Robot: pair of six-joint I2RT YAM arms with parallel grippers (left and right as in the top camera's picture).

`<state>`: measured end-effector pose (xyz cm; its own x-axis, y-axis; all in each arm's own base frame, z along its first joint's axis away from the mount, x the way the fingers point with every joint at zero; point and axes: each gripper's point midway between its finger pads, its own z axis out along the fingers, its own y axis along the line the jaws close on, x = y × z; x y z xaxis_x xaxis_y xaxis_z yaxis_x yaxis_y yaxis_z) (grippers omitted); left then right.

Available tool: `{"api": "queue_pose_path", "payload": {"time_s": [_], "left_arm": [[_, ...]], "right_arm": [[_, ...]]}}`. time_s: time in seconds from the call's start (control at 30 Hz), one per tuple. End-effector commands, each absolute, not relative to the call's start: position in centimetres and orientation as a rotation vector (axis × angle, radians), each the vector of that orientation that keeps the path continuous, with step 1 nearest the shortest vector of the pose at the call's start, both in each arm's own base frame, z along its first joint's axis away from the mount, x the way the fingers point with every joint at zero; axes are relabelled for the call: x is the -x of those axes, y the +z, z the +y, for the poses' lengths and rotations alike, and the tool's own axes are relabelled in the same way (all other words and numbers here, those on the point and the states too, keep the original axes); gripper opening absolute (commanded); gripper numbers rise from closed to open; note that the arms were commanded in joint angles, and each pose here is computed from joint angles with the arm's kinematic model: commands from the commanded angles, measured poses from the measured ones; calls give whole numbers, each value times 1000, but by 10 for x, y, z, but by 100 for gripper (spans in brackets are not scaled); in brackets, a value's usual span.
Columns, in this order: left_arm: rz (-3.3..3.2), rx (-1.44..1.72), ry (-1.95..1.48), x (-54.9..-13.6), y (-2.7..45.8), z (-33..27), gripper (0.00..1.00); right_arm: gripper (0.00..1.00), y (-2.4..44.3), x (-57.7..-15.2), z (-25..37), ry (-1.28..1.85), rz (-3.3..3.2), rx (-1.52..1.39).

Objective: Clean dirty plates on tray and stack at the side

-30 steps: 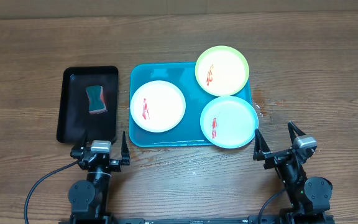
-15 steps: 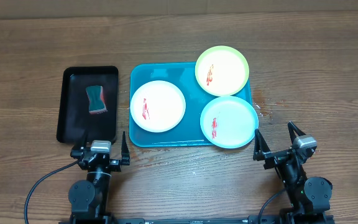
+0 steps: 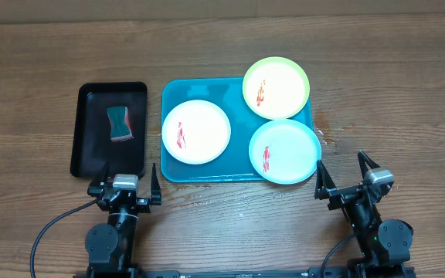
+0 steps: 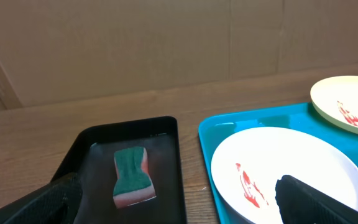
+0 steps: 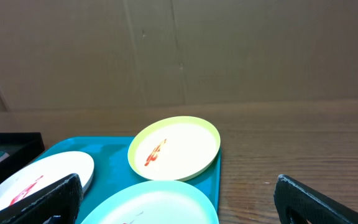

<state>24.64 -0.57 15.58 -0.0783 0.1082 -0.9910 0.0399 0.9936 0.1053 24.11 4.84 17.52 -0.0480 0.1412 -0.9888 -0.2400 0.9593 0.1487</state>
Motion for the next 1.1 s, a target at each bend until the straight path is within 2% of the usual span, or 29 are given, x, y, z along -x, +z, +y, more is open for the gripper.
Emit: {"api": "queue_pose_path", "payload": {"time_s": [0.0, 0.43, 0.57, 0.77, 1.07], "left_arm": [[1642, -129, 57, -246, 156, -7, 100], [1640, -108, 29, -246, 157, -8, 100], [1664, 6, -115, -244, 157, -12, 100], [1673, -46, -192, -234, 182, -26, 100], [1835, -39, -208, -223, 230, -28, 100]], "right_arm": [[100, 173, -241, 48, 303, 1587, 77], [100, 177, -242, 46, 293, 1572, 67], [100, 183, -238, 58, 358, 1562, 123], [100, 210, -230, 65, 391, 1550, 159], [100, 281, -231, 67, 405, 1628, 160]]}}
